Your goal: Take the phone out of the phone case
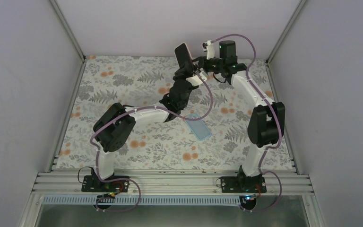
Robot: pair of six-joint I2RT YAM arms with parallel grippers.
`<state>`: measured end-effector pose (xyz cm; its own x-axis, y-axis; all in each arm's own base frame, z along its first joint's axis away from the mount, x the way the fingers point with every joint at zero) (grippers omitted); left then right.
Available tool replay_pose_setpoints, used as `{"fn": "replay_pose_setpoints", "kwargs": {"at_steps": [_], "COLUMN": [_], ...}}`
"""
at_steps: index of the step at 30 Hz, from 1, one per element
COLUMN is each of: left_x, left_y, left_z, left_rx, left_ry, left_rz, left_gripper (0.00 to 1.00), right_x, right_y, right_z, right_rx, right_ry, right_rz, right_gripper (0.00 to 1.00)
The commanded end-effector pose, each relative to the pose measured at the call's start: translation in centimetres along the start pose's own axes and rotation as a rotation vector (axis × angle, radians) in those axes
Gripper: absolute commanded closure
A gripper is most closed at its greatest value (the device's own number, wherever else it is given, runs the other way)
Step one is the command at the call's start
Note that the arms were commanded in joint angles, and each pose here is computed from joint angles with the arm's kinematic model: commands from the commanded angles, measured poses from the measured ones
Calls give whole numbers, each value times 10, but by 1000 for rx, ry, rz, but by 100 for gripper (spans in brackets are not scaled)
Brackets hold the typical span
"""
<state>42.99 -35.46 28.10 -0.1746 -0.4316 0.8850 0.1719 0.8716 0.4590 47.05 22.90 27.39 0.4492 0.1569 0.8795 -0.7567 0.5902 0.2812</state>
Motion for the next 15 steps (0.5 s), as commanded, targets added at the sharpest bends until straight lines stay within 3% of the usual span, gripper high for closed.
{"fn": "replay_pose_setpoints", "kwargs": {"at_steps": [1,15], "left_x": [9,10], "left_y": [31,38], "left_z": [-4,12], "left_rx": [160,156], "left_ry": [-23,-43], "left_rz": [13,24], "left_gripper": [53,95], "right_x": [28,33], "right_y": [32,31], "right_z": [20,38], "right_rx": [66,62], "right_ry": [-69,-93], "right_rz": [69,56], "right_gripper": [96,96]}}
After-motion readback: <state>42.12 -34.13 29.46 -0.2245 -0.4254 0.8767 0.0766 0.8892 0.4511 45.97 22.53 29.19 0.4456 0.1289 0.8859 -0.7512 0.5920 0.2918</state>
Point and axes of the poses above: each gripper's point midway between its finger pads, its own z axis back along the fingers, its own y axis along the line the jaws close on, x = y × z, the point moved 2 cm from there along z, back along the fingers, and after that the axes turned 15 degrees about z, right-handed, at the moved point
